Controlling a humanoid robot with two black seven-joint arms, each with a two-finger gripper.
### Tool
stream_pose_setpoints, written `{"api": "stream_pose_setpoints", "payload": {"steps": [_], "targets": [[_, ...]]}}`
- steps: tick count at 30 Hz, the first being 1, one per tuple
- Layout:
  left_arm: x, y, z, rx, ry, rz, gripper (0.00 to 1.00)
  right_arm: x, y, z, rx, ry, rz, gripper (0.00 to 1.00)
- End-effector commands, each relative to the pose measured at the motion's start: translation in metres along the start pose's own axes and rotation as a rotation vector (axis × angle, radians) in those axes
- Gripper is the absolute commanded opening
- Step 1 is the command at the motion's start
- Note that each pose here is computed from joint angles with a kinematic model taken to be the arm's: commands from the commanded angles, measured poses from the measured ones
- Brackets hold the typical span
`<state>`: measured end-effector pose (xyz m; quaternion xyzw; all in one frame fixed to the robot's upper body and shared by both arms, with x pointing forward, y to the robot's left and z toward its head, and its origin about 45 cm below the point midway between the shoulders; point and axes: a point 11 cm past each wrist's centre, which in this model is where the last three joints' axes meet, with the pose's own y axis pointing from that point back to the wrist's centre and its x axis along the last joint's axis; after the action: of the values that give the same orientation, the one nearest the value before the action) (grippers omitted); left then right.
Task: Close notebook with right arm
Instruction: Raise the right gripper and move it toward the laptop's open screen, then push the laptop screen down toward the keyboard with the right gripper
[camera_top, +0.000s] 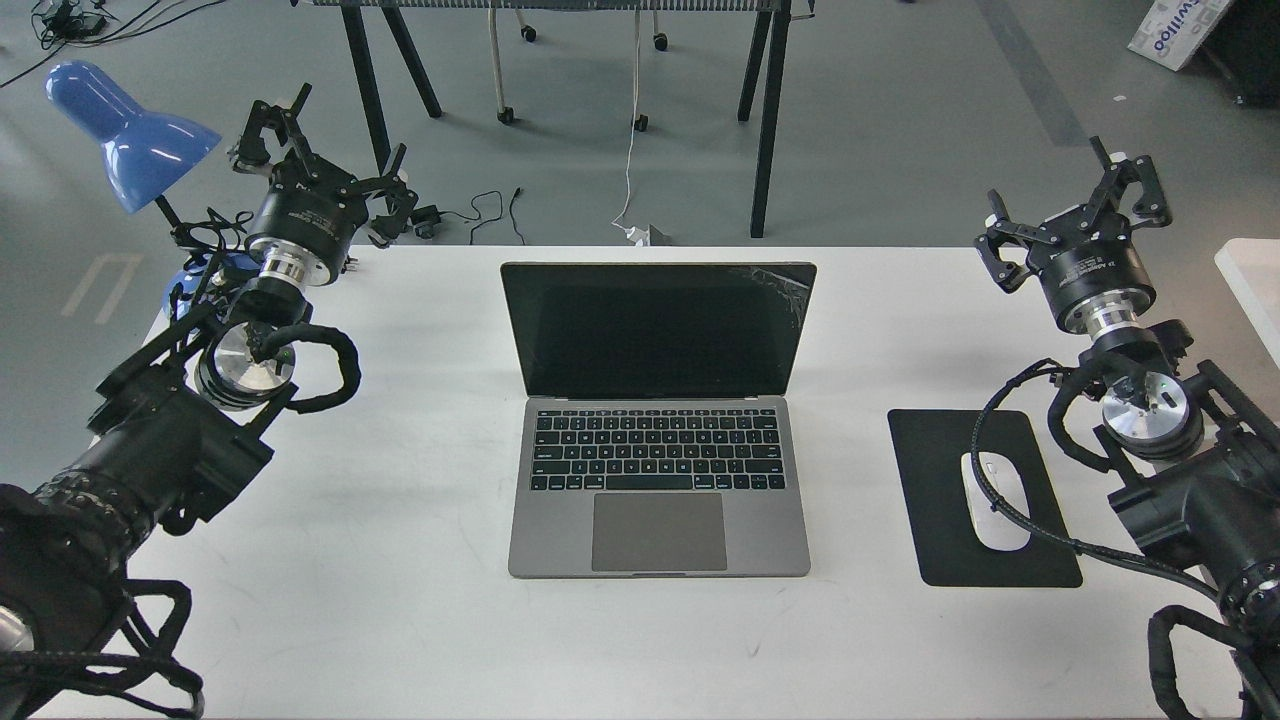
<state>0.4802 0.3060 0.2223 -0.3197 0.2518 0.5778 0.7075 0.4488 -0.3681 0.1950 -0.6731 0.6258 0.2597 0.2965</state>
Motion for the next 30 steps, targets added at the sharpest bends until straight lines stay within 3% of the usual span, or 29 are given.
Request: {"api": "stream_pose_setpoints", "payload": {"steps": [1, 9, 16, 30], "targets": [[0.000, 0.000, -0.001, 0.001, -0.005, -0.001, 1.00, 0.000, 0.000, 0.000, -0.003, 0.000, -0.002, 1.00], [0.001, 0.000, 0.002, -0.011, -0.004, 0.000, 1.00, -0.032, -0.022, 0.006, -0.033, 0.035, -0.065, 1.00], [0.001, 0.000, 0.002, -0.013, -0.004, 0.001, 1.00, -0.077, -0.040, 0.073, -0.177, 0.060, -0.127, 1.00], [0.000, 0.000, 0.002, -0.011, -0.004, -0.001, 1.00, -0.115, -0.016, 0.144, -0.380, 0.110, -0.283, 1.00]]}}
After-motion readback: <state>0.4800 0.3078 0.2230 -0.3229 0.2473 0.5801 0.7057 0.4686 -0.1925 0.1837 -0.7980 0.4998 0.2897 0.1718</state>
